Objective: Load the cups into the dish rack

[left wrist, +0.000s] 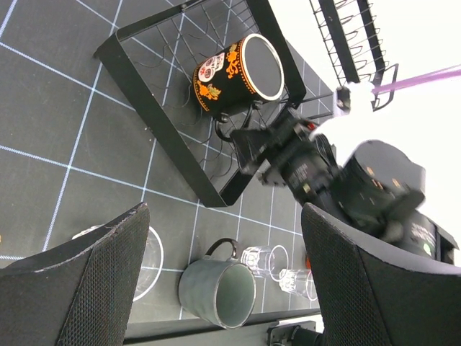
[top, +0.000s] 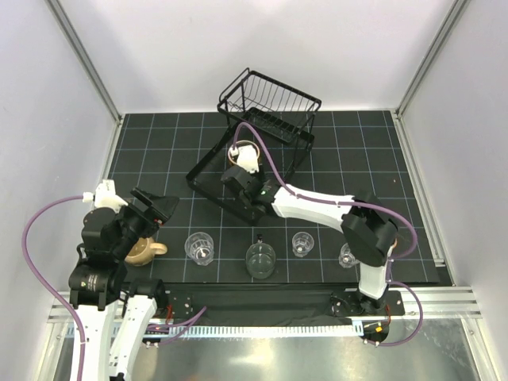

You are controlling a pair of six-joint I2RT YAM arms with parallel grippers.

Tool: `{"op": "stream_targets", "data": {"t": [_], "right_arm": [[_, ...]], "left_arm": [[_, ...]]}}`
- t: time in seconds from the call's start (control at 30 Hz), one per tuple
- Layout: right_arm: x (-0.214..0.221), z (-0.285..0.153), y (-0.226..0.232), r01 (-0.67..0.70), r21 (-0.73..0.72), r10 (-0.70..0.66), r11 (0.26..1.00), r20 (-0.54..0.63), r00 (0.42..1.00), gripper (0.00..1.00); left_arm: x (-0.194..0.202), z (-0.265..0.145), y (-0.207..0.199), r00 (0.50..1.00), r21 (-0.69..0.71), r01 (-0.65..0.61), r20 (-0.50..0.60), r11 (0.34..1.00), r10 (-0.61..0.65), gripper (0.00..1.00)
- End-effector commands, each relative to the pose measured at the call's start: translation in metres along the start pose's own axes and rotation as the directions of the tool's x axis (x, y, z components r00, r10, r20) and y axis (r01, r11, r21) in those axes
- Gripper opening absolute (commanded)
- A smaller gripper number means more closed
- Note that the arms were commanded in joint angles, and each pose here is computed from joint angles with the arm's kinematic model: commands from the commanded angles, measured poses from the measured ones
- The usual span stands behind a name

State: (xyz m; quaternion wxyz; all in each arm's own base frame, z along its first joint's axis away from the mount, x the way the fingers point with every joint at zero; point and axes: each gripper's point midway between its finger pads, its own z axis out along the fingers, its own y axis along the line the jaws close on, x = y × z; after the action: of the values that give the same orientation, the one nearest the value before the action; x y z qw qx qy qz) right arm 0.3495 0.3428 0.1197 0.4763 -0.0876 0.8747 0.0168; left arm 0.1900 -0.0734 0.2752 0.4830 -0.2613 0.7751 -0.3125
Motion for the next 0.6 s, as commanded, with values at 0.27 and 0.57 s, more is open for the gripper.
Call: {"op": "stream_targets", "data": {"t": [0.27,0.57], "right_arm": [[-0.018,-0.022,0.036,0.066,-0.189,-0.055,0.980,0.063,0.996,0.41],[-0.026,0.015,0.064,0.114,-0.253,-0.102,0.961,0.062,0.993,0.26]], "left_arm": [[-0.005,-0.006,-0.010,1.000,0.043,-0.004,0.023,0.999,0.003,0.83],[-0.005,-0.003,-0.007,1.000,0.024,-0.007,0.021,1.000,0.007,0.82]]}}
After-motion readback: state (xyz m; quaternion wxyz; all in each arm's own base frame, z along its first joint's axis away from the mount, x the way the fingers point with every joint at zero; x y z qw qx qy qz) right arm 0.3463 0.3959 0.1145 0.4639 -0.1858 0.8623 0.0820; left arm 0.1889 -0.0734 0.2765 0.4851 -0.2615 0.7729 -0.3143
